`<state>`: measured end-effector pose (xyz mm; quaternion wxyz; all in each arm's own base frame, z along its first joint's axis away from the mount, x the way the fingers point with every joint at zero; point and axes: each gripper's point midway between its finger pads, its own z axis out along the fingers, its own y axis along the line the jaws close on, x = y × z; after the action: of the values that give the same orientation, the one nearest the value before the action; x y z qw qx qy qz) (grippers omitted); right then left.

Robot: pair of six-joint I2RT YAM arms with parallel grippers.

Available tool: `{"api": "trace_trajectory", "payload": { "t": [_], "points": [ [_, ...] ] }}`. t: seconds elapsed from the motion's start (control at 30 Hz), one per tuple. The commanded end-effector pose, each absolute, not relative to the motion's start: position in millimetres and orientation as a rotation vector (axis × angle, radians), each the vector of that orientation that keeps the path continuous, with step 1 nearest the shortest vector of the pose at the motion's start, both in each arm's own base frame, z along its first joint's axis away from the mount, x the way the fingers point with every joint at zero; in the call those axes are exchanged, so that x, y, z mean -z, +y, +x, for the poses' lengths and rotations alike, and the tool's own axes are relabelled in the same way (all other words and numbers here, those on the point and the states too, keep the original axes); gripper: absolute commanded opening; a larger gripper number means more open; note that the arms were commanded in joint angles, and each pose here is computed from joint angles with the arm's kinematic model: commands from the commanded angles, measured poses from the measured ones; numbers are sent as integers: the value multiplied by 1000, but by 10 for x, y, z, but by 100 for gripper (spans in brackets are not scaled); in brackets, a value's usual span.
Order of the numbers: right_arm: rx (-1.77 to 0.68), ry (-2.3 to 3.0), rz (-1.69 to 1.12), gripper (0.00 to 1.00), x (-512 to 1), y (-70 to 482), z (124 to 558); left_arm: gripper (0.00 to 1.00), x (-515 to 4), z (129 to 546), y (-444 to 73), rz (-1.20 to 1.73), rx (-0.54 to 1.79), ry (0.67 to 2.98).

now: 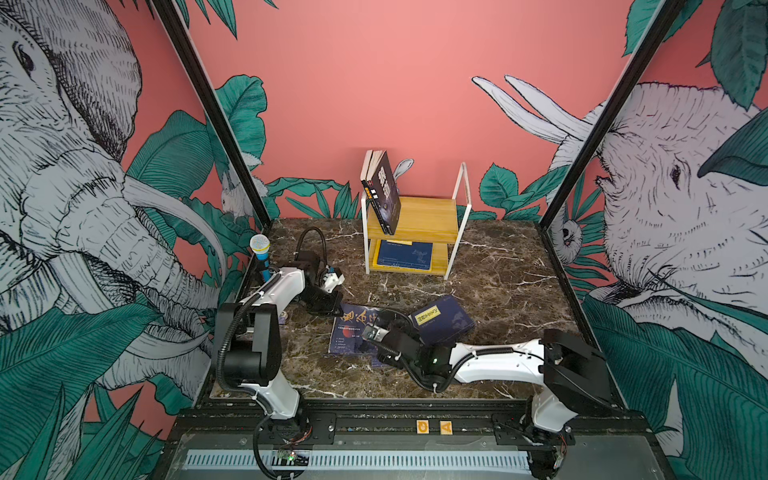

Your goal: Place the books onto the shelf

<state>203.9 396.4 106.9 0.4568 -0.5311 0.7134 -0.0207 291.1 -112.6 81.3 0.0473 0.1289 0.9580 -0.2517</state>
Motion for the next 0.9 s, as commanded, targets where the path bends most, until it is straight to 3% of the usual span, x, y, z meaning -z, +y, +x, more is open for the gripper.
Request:
{"api": "trace_trajectory", "payload": {
  "t": [0.0,0.4,0.63,0.73,0.87],
  "points": [
    [170,1667,-1373,80,-1040,4151,2050,0,-1080,2888,-1259,335,891,2893],
    [320,1559,-1442,90,-758,4582,2044,0,-1261,2881,-1399,287,1044,2859],
    [538,1488,-1363,85,-663,4580,2271,0,-1223,2857,-1365,294,1009,2867],
    [572,1472,-1340,73,-661,4604,2334,0,-1258,2853,-1359,302,1001,2866],
    [565,1455,-1285,32,-712,4625,2395,0,-1241,2841,-1363,297,1005,2863]
  ]
}}
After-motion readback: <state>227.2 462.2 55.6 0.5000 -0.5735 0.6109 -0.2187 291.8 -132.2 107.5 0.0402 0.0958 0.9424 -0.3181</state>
